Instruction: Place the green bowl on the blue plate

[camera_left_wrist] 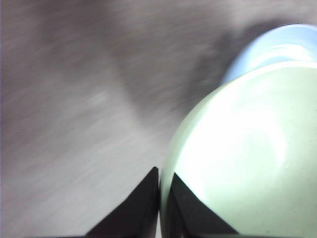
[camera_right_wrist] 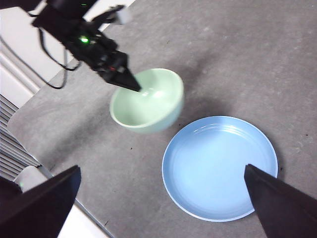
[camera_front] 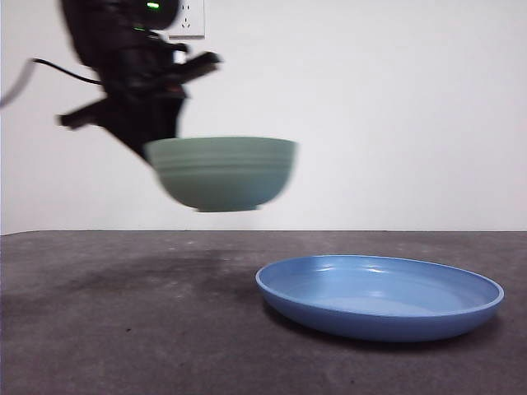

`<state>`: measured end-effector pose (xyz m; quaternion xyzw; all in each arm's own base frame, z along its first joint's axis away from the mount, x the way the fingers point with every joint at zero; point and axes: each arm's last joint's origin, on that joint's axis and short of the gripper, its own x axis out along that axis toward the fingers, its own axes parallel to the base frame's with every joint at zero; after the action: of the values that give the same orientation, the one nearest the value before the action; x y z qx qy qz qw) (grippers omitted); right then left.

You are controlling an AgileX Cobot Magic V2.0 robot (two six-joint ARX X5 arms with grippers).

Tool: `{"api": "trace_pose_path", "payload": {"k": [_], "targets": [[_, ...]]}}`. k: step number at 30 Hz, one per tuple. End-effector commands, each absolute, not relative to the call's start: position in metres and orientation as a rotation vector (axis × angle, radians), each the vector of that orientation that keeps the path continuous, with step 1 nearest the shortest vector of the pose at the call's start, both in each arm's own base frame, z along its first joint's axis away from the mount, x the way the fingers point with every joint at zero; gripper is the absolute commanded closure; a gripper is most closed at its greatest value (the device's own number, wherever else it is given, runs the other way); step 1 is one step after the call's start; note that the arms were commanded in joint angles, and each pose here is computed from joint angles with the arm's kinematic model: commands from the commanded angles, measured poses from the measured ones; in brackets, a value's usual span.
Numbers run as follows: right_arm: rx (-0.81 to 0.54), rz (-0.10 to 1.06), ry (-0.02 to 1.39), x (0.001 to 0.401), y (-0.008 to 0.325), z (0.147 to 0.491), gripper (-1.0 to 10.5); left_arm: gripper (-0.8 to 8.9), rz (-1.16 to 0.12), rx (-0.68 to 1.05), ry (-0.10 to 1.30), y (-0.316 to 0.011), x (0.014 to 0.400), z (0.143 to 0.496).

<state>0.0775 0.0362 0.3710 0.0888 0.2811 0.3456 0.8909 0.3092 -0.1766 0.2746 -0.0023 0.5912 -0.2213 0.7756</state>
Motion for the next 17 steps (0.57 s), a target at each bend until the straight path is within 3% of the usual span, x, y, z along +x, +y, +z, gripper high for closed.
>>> {"api": "trace_pose_path", "payload": {"k": [1,8,17], "targets": [[0.177,0.728,0.561,0.077,0.037,0.377,3.5,7.99,-0.514,0.012,1.284,-0.206,0.315,0.272],[0.177,0.728,0.561,0.077,0.037,0.377,3.5,7.99,-0.611,0.089,1.296,-0.266,0.320,0.256],[0.177,0.727,0.561,0.077,0.037,0.377,3.5,7.99,-0.630,0.161,1.324,-0.308,0.324,0.227]]}}
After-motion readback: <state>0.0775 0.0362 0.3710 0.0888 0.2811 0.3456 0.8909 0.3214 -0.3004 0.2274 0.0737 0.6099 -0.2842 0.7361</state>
